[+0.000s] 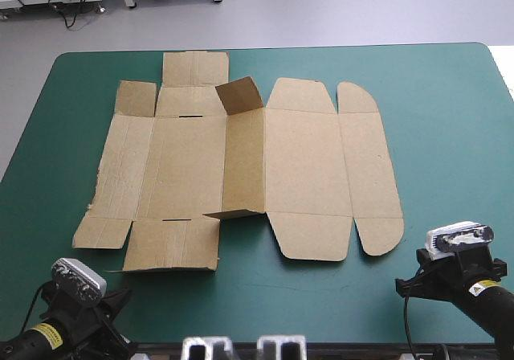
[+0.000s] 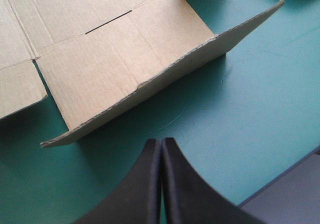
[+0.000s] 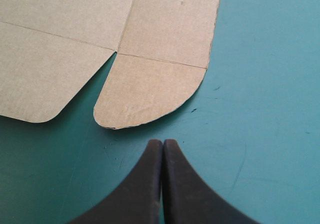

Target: Fold the box

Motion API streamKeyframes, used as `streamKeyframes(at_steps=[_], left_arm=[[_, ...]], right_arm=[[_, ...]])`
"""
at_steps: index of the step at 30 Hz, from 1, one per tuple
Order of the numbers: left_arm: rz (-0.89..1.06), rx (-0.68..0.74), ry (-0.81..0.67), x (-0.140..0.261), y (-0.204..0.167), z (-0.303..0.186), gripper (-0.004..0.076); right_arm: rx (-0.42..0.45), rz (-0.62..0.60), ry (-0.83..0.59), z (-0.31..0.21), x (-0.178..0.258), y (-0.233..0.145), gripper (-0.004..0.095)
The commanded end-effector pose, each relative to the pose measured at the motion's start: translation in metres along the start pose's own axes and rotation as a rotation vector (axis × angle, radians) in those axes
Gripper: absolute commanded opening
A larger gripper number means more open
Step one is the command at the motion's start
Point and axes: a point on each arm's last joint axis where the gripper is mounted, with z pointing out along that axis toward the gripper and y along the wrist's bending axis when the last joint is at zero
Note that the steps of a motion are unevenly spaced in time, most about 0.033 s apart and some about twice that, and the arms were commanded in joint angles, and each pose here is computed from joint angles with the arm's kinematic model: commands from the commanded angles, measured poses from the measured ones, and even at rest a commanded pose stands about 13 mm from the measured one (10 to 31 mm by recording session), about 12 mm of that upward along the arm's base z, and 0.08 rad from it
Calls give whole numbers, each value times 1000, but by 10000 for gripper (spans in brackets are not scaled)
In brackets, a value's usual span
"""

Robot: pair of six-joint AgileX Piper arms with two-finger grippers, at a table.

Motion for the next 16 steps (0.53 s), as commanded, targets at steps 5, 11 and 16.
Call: streamKeyframes(at_steps=[5, 11, 16], left_arm=[[-19, -3, -72, -11, 0, -4, -11], [-19, -2, -70, -11, 0, -4, -11], [-19, -2, -70, -11, 0, -4, -11]], right_arm=[[5, -5, -64, -4, -10, 0, -24], [5, -5, -64, -4, -10, 0, -24], [6, -5, -65, -4, -10, 0, -24]])
